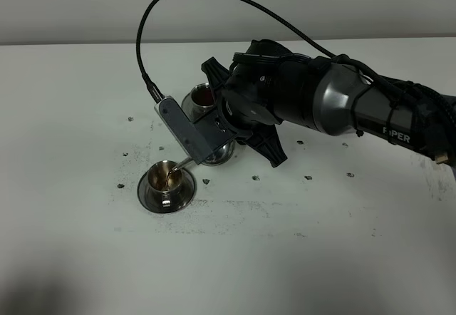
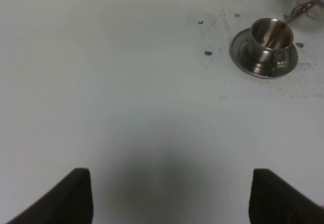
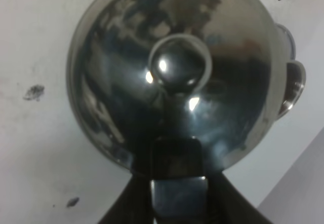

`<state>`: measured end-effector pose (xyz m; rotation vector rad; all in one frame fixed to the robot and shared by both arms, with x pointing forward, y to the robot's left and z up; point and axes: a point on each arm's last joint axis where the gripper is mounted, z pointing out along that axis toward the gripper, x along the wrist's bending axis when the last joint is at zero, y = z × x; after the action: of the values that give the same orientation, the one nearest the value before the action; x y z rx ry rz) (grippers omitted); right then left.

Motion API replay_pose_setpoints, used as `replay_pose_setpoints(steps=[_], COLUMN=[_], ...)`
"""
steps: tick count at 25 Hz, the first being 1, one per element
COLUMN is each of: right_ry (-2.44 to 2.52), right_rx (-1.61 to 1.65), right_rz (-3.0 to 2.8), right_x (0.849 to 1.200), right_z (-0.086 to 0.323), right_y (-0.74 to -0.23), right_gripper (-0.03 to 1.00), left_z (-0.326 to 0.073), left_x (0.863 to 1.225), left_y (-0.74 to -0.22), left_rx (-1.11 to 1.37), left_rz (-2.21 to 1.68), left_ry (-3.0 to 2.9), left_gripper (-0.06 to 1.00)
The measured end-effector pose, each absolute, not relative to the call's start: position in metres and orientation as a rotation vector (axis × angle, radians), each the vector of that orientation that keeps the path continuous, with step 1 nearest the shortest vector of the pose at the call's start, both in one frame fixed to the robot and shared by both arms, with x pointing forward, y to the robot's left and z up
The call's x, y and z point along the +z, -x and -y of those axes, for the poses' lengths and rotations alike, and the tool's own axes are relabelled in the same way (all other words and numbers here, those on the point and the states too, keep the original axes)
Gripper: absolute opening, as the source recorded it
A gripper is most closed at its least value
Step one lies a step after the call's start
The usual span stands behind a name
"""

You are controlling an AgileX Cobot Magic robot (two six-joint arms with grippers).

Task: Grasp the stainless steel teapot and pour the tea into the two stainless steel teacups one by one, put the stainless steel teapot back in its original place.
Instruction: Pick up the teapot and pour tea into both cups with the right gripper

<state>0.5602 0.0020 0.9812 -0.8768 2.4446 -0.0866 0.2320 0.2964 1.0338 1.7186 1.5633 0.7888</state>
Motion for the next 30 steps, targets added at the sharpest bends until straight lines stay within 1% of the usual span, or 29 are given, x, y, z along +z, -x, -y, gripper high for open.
replay_pose_setpoints(steps=[30], right_ry=[0.967], right_rx=[-0.202], right_rz=[-2.33], right_x=[0.9853], right_z=[-0.0086], right_y=[-0.5569], right_gripper=[0.2], left_z=[-0.2964], left_x=[1.0338], left_y=[-0.232], left_rx=[0.789], left_rz=[-1.563], left_ry=[-1.719], left_gripper=[0.63])
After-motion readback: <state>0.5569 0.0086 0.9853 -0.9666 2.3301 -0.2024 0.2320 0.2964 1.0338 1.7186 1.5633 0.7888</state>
